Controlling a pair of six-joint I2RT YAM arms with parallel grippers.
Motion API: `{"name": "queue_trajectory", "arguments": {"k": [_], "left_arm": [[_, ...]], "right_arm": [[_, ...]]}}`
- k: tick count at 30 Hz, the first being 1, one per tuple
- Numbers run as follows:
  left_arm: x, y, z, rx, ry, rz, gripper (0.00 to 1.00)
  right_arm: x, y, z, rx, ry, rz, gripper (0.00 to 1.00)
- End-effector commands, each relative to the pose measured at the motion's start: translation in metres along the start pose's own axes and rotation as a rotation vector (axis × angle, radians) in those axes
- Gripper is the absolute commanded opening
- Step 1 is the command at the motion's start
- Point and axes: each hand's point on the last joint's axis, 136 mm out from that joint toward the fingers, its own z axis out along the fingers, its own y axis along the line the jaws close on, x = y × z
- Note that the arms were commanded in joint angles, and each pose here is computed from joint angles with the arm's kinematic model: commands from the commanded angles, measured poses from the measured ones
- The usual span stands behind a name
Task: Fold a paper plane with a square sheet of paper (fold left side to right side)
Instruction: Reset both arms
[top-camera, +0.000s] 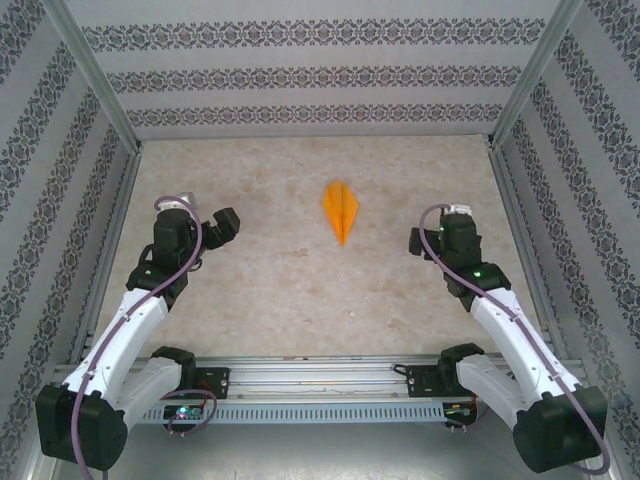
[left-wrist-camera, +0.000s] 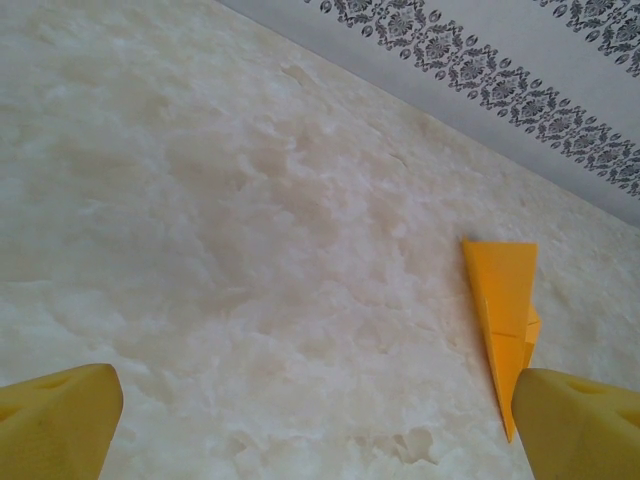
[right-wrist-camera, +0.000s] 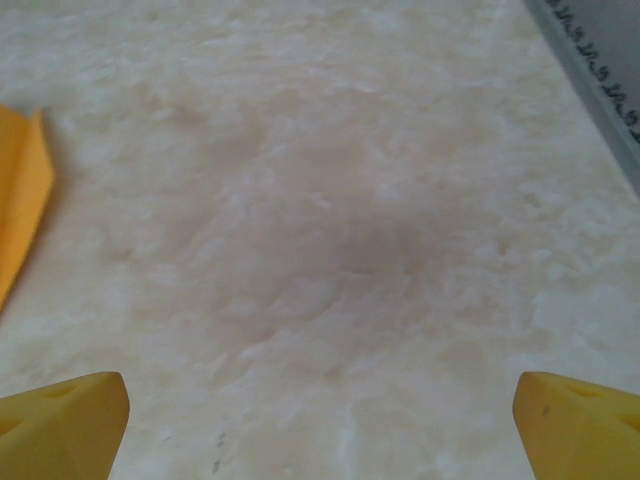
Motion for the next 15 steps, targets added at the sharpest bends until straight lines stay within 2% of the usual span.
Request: {"name": "queue_trajectory", "arguments": {"k": [1,6,11,14,15], "left_arm": [[-0.011,0.007,-0.003,-0.042,-0.024,0.024,1.00],[-0.013,0.009,0.000,-0.055,-0.023,0.043,1.00],[-0.013,0.011,0.001,-0.069,-0.024,0.058,1.00],[-0.013,0.013,0.000,-0.074,-0.024,0.067,1.00],[-0.013,0.014,0.000,-0.077,-0.024,0.070,1.00]], "right_arm": [[-0.014,-0.009,0.010,-0.015,-0.136,0.025,0.98],[-0.010,-0.018,0.024,-0.014,-0.230,0.020,0.98],[-0.010,-0.020,0.039,-0.007,-0.243,-0.012,0.98],[-0.021,-0.019,0.045,-0.032,-0.306,-0.005,0.98],[-0.012,-0.019,0.049,-0.049,-0.309,-0.007,0.98]]}}
